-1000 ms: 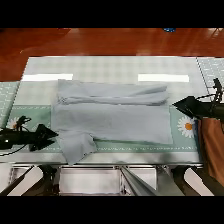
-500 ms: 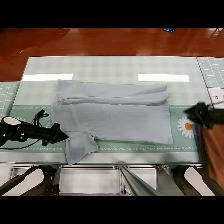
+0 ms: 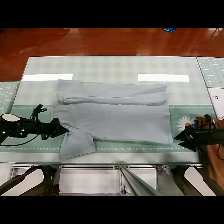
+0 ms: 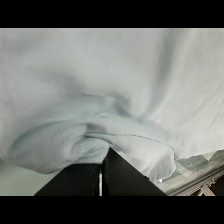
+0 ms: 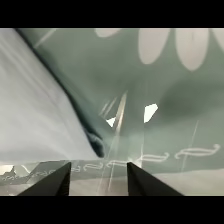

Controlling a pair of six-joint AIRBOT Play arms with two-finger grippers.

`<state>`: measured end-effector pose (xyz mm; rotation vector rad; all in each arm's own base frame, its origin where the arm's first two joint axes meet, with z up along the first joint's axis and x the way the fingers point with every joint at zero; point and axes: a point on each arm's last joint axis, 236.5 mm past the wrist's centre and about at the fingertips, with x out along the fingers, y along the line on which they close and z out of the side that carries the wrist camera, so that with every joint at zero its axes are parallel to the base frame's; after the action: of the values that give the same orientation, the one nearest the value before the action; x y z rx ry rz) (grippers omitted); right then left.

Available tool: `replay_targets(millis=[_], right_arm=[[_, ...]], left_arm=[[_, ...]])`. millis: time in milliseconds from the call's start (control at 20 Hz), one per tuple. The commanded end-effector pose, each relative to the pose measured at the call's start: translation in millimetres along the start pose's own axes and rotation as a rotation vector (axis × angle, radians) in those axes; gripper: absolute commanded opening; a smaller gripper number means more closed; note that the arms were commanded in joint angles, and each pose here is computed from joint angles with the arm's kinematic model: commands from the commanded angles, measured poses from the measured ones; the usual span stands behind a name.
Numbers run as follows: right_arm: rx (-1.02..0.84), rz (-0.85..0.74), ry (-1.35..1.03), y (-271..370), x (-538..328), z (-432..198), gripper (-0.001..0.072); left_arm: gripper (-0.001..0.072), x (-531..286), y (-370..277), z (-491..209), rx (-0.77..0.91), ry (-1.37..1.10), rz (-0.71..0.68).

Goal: Fold the shirts.

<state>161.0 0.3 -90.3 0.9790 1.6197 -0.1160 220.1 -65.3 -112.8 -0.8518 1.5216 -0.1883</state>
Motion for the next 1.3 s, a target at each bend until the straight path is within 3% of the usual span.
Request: replay_targets(millis=[0,250,300,350,400,700,1250], right_arm=[[0.014,0.038,0.022,6.8,16.0,1.1,0.0415],[-0.062,0.139,0.017,61.4,48.2,15.8,0.0401],[-0.099,0.171,0.005,77.0,46.1,19.7,0.0326],[-0.153,0.181,-0.003,88.8,40.8,22.3,0.0145],[-0.222,0.189,-0.005,99.0,33.4,24.2,0.0018],[-0.367,0.176,-0.115,134.2,-16.4,63.9,0.0017],[-0.348,0.408,-0.182,220.3,-35.8,180.8,0.0017]], left_arm=[[0.0022,-0.3,-4.5,-0.7,0.000,0.004,-0.017],[0.0022,-0.7,-6.6,0.5,-0.003,0.001,-0.026],[0.0022,-2.7,-8.8,2.9,0.002,-0.003,-0.029],[0.0022,-5.8,-12.8,6.0,0.010,-0.007,-0.036],[0.0022,-10.6,-18.2,10.9,0.024,-0.013,-0.044],[0.0022,-60.6,-70.0,70.7,0.133,-0.145,-0.104],[0.0022,-53.1,-150.7,223.0,0.182,-0.141,-0.142]])
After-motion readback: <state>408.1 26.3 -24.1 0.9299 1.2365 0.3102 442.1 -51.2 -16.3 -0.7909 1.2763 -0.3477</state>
